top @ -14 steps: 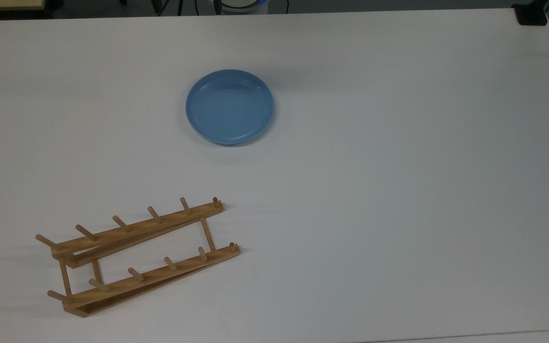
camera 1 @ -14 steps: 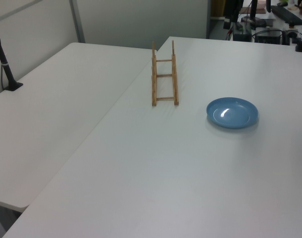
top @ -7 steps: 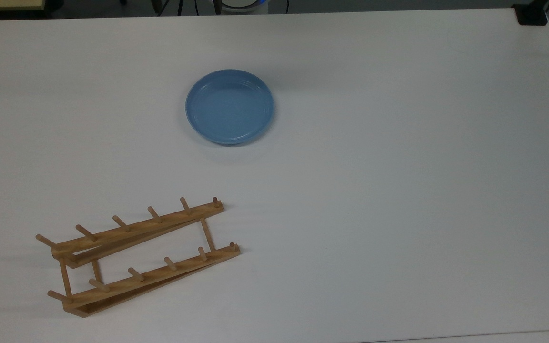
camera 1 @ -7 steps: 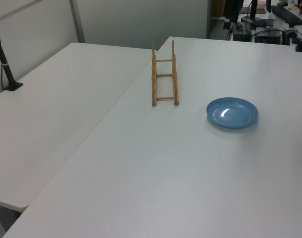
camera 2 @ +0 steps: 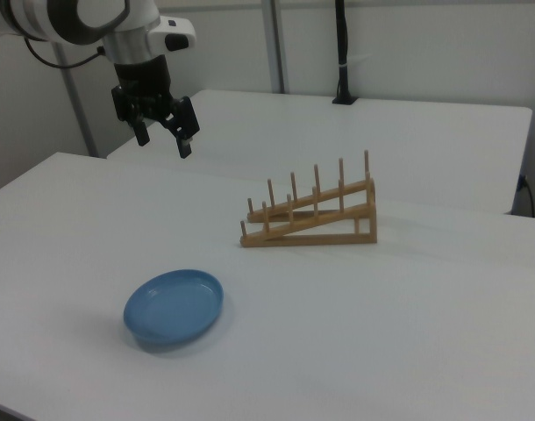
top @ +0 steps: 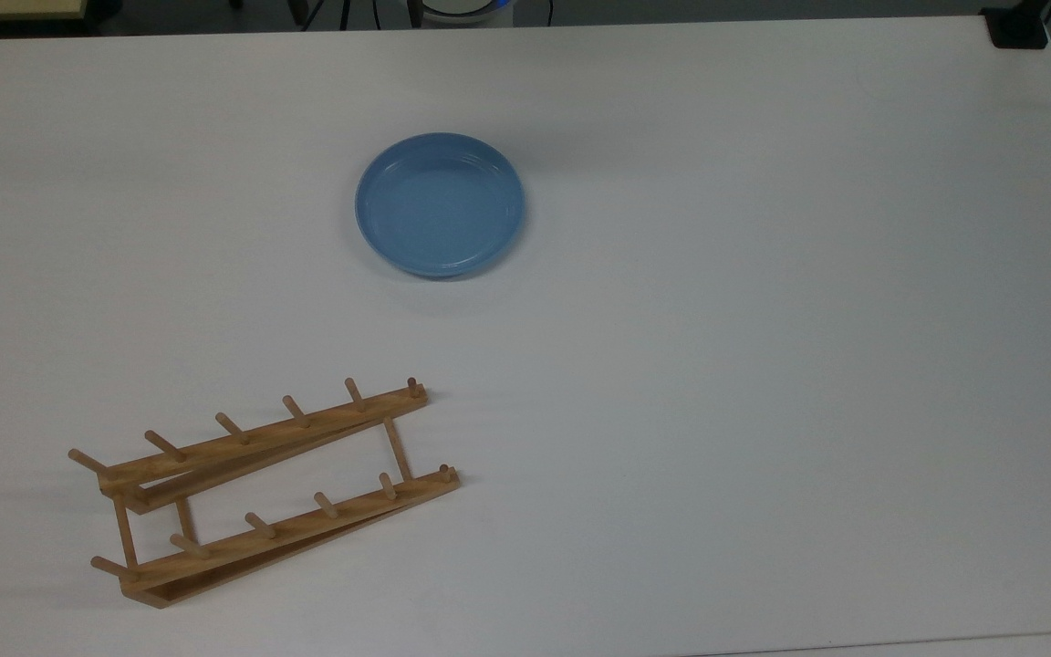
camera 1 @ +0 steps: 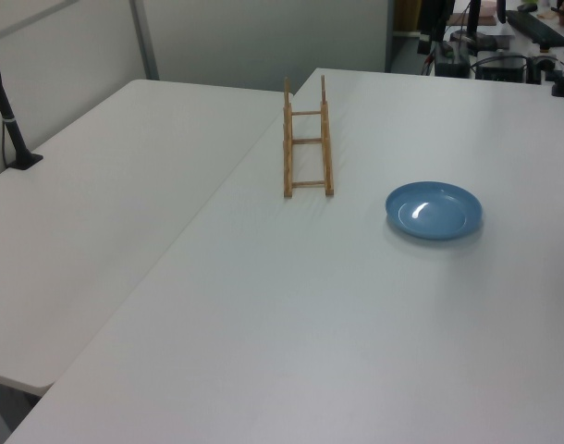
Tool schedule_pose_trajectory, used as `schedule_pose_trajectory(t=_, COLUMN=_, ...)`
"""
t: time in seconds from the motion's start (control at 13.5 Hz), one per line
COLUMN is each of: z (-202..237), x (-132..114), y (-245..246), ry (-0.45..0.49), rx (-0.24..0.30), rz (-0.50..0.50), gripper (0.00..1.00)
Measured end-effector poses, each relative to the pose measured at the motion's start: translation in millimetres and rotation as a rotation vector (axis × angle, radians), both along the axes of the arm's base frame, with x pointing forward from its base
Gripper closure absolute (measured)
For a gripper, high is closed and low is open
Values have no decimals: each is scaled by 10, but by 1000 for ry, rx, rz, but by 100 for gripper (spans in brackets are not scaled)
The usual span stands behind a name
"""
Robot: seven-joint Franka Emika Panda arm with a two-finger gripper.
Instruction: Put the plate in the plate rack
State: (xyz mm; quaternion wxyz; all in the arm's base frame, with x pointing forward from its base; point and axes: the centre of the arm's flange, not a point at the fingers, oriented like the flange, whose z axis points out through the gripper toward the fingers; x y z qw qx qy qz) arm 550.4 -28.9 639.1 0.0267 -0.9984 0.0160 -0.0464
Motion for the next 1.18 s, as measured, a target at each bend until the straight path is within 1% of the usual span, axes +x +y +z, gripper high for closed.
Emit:
schedule_pose_trajectory(t=0.15, z=-2, x=0, y=-18, ry=-3, rx=-6, rz=60, gripper=0)
schedule_pose_trajectory(t=0.3, z=-17, x=-13, y=-82, ry=3, rx=-13, rz=141, gripper=0)
schedule_pose_trajectory(t=0.37, z=-37, x=-34, y=-111, ry=21, rx=-24, rz=192, gripper=0)
schedule_pose_trajectory(t=0.52, z=-104, x=-69, y=-163, ry=66, rx=-68, rz=251, gripper=0)
schedule_pose_trajectory(t=0.59, z=-180, x=-73, y=-182, ry=88, rx=-84, rz=262, gripper=0)
schedule_pose_trajectory(t=0.66, z=-251, x=-74, y=-190, ry=104, rx=-87, rz=265, gripper=0)
schedule_pose_trajectory(t=0.96, z=-602, x=-67, y=-308, ry=159, rx=-79, rz=262, gripper=0)
schedule_pose_trajectory(t=1.18, z=-1043, x=31, y=-404, ry=109, rx=-89, rz=257, gripper=0)
